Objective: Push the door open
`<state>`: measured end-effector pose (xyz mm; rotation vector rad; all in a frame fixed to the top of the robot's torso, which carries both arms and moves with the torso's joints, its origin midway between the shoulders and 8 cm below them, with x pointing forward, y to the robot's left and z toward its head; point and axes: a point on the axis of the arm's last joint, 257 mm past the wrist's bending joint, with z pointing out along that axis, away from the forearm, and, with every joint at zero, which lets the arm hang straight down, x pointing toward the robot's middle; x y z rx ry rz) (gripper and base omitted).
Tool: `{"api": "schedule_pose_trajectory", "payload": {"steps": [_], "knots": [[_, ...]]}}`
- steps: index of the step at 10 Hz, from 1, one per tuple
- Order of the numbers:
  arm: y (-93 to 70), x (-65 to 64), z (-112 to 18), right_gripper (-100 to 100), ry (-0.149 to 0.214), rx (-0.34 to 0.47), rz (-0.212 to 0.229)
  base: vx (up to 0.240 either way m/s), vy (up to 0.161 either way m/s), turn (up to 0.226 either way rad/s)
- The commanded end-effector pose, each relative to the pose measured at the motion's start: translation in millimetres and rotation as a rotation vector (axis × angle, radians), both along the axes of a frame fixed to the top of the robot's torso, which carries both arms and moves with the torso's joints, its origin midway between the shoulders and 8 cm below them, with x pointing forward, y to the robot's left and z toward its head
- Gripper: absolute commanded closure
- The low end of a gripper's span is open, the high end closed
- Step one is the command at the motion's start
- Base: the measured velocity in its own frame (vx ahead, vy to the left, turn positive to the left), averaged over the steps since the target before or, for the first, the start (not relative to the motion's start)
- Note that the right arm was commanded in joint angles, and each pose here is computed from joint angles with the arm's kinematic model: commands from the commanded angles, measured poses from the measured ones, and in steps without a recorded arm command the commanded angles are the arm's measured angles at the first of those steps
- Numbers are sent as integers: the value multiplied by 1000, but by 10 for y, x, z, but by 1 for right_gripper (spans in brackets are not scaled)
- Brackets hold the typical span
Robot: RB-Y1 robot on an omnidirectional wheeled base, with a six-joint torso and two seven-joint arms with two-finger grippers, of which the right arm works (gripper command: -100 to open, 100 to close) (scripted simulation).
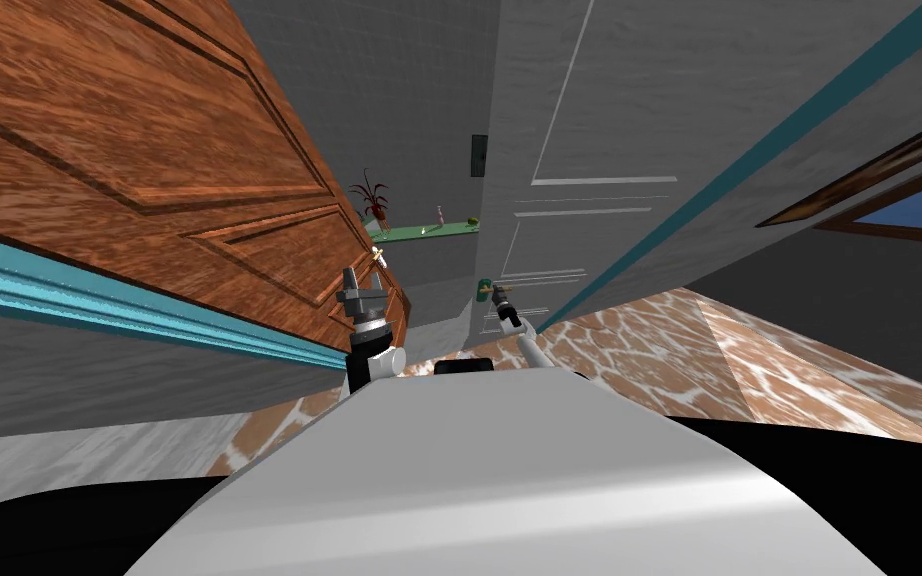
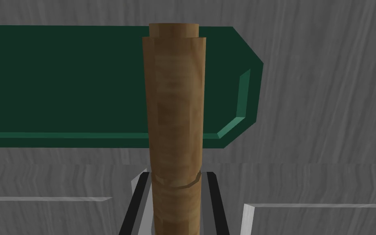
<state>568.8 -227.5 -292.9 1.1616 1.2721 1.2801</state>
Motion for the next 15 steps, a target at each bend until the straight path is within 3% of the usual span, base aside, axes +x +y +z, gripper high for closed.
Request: {"api": "schedule_pose_trajectory", "payload": {"steps": [1,15], "knots": [[-193,12,42,100,-9,-6,-33,196,124,-82],[-1010,14,21,100,0,-5,-203,148,103,-66]]}}
